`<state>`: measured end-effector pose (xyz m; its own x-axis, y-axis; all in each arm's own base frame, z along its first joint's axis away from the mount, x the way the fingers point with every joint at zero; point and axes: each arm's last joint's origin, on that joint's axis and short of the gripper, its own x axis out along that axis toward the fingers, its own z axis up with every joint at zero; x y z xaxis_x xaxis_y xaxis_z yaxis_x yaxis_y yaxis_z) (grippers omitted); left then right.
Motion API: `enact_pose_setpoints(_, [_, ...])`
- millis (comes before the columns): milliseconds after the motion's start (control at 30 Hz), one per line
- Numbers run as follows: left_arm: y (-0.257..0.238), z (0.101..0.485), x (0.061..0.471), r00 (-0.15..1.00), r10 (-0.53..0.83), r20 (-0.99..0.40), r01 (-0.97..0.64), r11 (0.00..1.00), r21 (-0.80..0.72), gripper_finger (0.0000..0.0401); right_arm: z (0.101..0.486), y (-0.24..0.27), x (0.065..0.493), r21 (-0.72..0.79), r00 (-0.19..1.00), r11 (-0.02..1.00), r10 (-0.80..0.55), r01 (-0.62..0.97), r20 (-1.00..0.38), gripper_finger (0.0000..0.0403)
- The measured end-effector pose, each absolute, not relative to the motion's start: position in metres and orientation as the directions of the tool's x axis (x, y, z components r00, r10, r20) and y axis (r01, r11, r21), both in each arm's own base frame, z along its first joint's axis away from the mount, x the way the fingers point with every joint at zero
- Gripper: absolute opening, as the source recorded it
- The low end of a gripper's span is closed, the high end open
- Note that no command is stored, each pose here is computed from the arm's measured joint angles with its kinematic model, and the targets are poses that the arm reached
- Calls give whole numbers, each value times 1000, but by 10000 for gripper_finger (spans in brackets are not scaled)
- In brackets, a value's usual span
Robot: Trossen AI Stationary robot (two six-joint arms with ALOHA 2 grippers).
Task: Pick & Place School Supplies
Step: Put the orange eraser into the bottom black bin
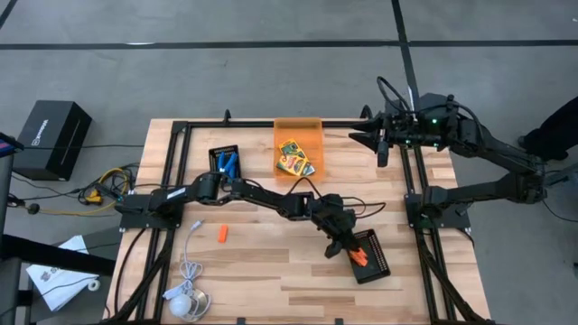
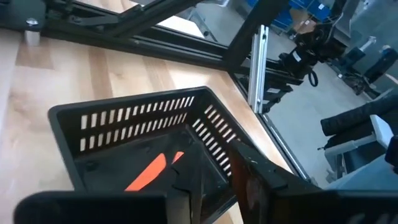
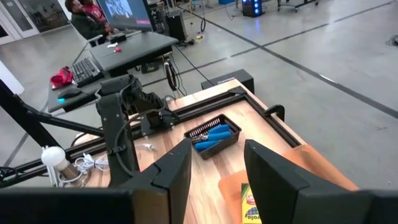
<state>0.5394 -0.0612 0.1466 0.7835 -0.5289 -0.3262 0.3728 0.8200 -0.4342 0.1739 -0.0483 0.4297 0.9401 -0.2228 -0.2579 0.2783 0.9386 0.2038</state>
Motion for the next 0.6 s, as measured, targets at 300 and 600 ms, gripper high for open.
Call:
enact_pose_setpoints(300, [-50, 159, 538, 795, -516, -317, 341, 814, -471, 91, 432, -48, 174, 203, 946, 941, -224, 273, -233, 143])
enact_pose_setpoints(600, [-1, 247, 495, 796, -311, -519, 185, 942, -279, 95, 447, -48, 173, 164, 971, 958, -223, 235, -88, 146])
